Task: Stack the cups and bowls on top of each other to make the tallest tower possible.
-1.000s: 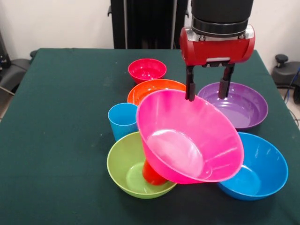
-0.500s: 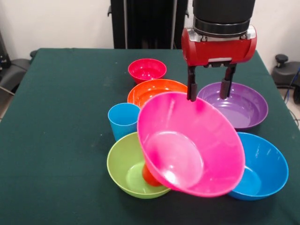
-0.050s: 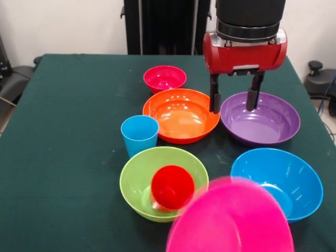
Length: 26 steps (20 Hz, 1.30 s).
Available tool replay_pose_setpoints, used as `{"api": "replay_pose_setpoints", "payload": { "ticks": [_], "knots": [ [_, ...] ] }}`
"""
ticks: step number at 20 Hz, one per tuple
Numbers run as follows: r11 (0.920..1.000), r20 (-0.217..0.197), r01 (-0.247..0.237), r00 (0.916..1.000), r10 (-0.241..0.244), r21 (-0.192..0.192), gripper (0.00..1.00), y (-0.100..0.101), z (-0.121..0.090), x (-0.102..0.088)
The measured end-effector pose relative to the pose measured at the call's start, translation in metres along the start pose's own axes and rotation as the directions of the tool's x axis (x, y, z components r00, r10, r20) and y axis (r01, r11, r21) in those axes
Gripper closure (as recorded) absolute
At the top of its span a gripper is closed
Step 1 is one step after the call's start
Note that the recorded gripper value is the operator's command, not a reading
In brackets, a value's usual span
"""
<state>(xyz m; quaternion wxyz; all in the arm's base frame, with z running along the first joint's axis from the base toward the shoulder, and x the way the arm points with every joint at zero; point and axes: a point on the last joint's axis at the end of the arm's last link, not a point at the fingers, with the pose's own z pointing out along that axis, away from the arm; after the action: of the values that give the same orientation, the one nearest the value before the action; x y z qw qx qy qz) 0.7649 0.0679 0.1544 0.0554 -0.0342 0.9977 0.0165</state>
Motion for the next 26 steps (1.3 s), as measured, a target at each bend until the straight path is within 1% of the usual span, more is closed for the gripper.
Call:
{"api": "replay_pose_setpoints", "payload": {
  "ticks": [3, 6, 7, 8, 12, 16, 26],
  "knots": [
    [0.9998, -0.008, -0.015, 0.9999, 0.014, -0.01, 0.0, -0.009, -0.002, 0.006],
    [0.9992, -0.018, -0.036, 0.9992, 0.035, -0.018, 0.0, -0.022, -0.006, 0.013],
    [0.999, -0.019, -0.041, 0.999, 0.04, -0.02, 0.0, -0.025, -0.007, 0.014],
    [0.9984, -0.021, -0.053, 0.9984, 0.052, -0.02, 0.0, -0.034, -0.01, 0.017],
    [0.9974, -0.021, -0.07, 0.9974, 0.069, -0.018, 0.0, -0.048, -0.014, 0.02],
    [0.9974, -0.017, -0.071, 0.9974, 0.07, -0.013, 0.0, -0.051, -0.017, 0.02],
    [0.9988, -0.028, -0.048, 0.9985, 0.048, -0.006, 0.0, -0.046, -0.011, 0.025]
  ]
}}
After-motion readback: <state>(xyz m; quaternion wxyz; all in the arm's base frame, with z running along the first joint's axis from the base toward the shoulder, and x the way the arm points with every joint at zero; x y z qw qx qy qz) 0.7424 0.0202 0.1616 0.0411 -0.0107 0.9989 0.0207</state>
